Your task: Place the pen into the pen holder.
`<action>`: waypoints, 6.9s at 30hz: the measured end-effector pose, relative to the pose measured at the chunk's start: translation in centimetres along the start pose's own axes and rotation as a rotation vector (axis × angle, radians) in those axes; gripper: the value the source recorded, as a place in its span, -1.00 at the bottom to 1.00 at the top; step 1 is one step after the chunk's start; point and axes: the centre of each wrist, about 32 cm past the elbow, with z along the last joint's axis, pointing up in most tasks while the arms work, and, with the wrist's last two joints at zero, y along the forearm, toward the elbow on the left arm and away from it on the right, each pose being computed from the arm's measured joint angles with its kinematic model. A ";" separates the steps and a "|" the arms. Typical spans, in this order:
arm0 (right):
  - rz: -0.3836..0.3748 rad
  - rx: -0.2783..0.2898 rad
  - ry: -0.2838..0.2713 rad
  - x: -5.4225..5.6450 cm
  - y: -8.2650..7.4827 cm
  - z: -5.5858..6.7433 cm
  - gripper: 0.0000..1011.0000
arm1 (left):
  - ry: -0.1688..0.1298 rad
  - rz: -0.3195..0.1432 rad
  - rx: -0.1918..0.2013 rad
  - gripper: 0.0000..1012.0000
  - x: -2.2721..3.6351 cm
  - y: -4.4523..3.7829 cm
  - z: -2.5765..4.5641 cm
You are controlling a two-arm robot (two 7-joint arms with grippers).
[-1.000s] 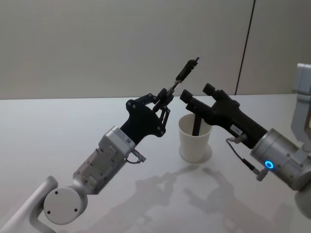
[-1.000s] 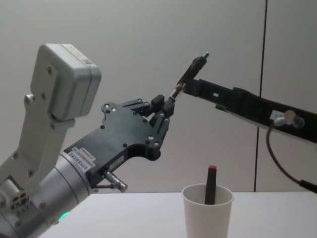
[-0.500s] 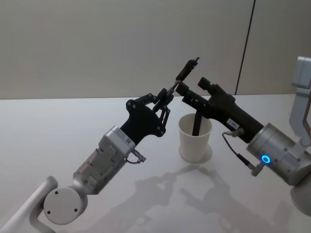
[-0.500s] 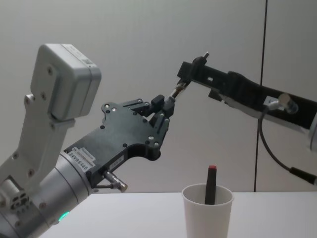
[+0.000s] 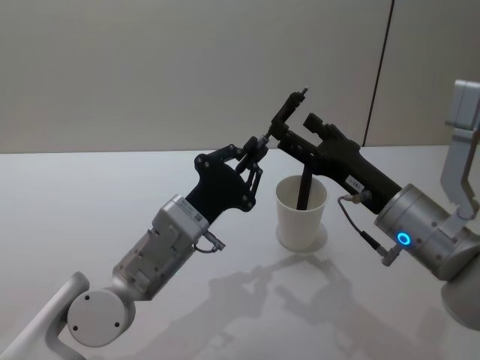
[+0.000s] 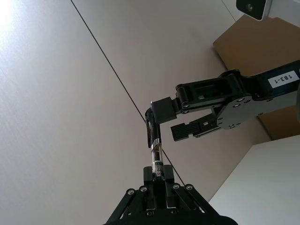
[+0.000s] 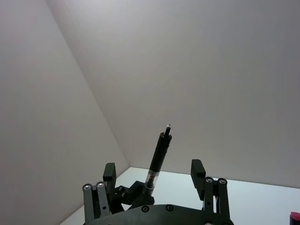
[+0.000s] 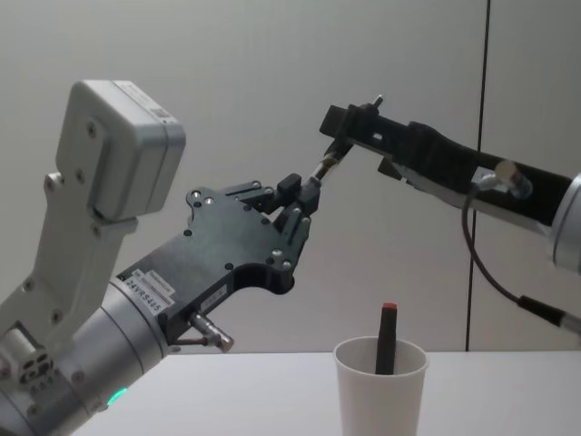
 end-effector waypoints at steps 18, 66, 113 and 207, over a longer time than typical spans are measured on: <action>-0.027 -0.002 0.005 -0.1 0.9 -0.1 0.66 | 0.000 0.000 0.000 -0.73 0.00 0.00 0.00; -0.018 0.075 0.035 -1.0 3.5 0.8 -0.72 | 0.000 -0.002 0.001 -0.40 -0.02 0.02 -0.02; -0.193 0.106 -0.200 -2.3 3.6 0.4 -0.72 | 0.000 0.000 0.000 0.98 0.00 0.00 0.00; -0.376 0.053 -0.570 -0.9 5.2 -5.9 0.98 | 0.000 0.000 0.000 0.98 0.00 0.00 0.00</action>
